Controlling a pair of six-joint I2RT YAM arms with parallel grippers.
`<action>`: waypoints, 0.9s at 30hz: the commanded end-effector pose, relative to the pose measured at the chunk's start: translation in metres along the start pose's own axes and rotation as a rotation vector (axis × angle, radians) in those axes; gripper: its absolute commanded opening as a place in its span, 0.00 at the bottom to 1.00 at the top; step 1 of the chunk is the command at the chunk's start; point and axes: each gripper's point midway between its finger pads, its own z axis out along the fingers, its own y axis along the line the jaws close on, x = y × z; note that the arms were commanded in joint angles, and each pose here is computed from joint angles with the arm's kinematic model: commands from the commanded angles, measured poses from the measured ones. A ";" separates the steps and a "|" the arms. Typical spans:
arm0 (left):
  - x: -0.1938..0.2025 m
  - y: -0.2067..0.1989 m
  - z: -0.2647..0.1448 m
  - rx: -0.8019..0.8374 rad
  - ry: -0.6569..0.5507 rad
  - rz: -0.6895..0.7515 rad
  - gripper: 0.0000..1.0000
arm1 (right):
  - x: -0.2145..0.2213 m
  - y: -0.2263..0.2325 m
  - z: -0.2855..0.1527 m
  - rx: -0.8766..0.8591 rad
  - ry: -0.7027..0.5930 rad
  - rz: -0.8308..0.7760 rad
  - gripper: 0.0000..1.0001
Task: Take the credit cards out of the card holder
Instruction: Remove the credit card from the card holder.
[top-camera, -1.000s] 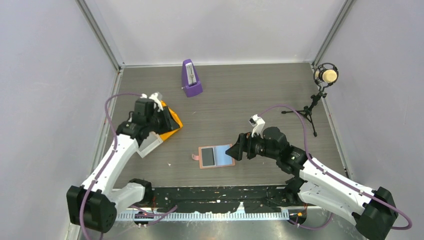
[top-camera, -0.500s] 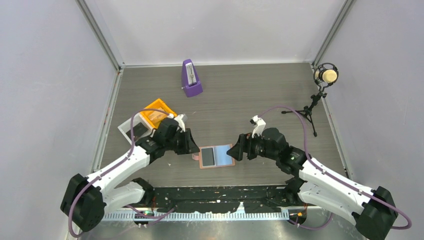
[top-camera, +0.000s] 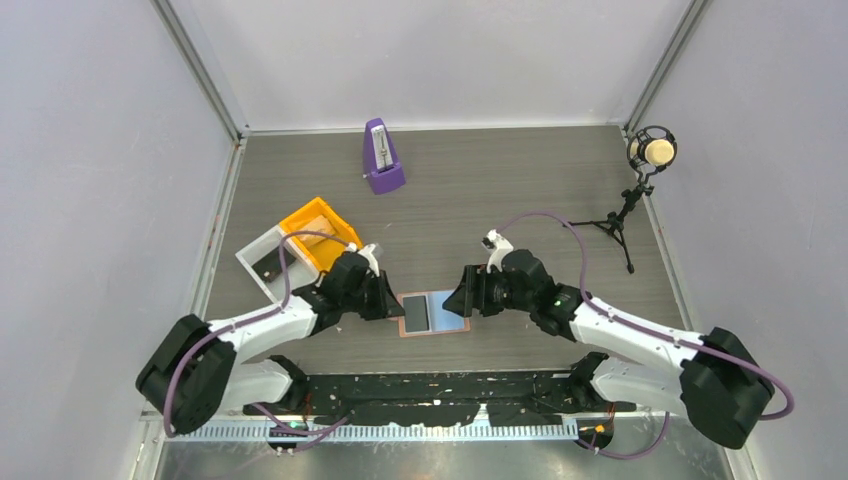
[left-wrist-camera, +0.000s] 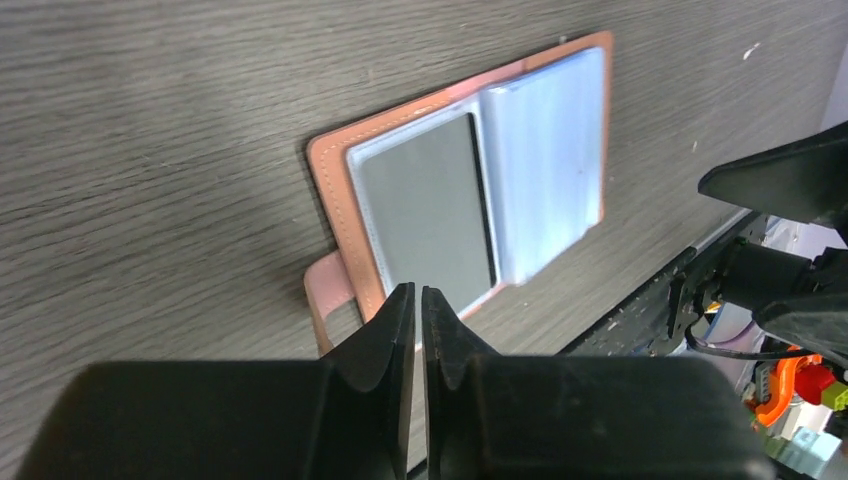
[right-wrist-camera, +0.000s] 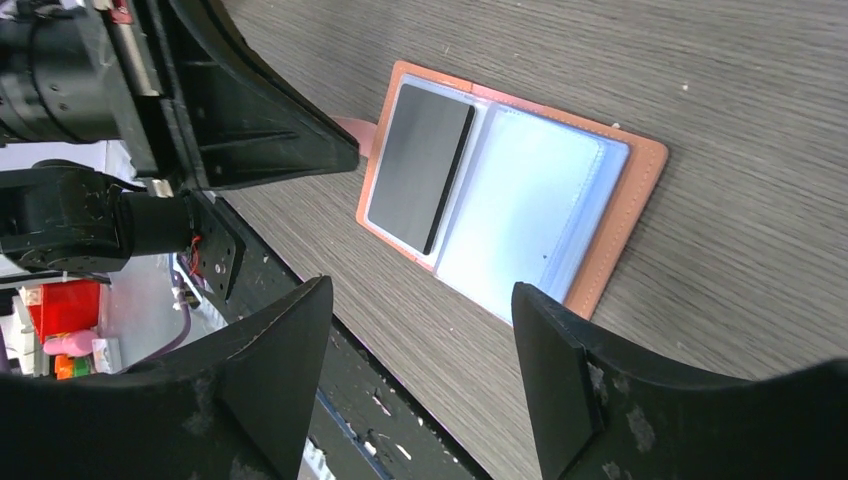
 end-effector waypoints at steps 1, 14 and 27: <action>-0.006 -0.014 0.014 0.104 -0.042 -0.026 0.07 | -0.019 0.029 0.012 -0.101 -0.034 0.017 0.70; 0.015 0.015 0.021 0.043 -0.024 -0.044 0.04 | -0.014 0.037 0.058 -0.074 0.046 0.021 0.49; 0.027 0.024 0.023 0.043 -0.009 -0.052 0.04 | 0.010 0.005 0.086 0.027 0.085 0.042 0.31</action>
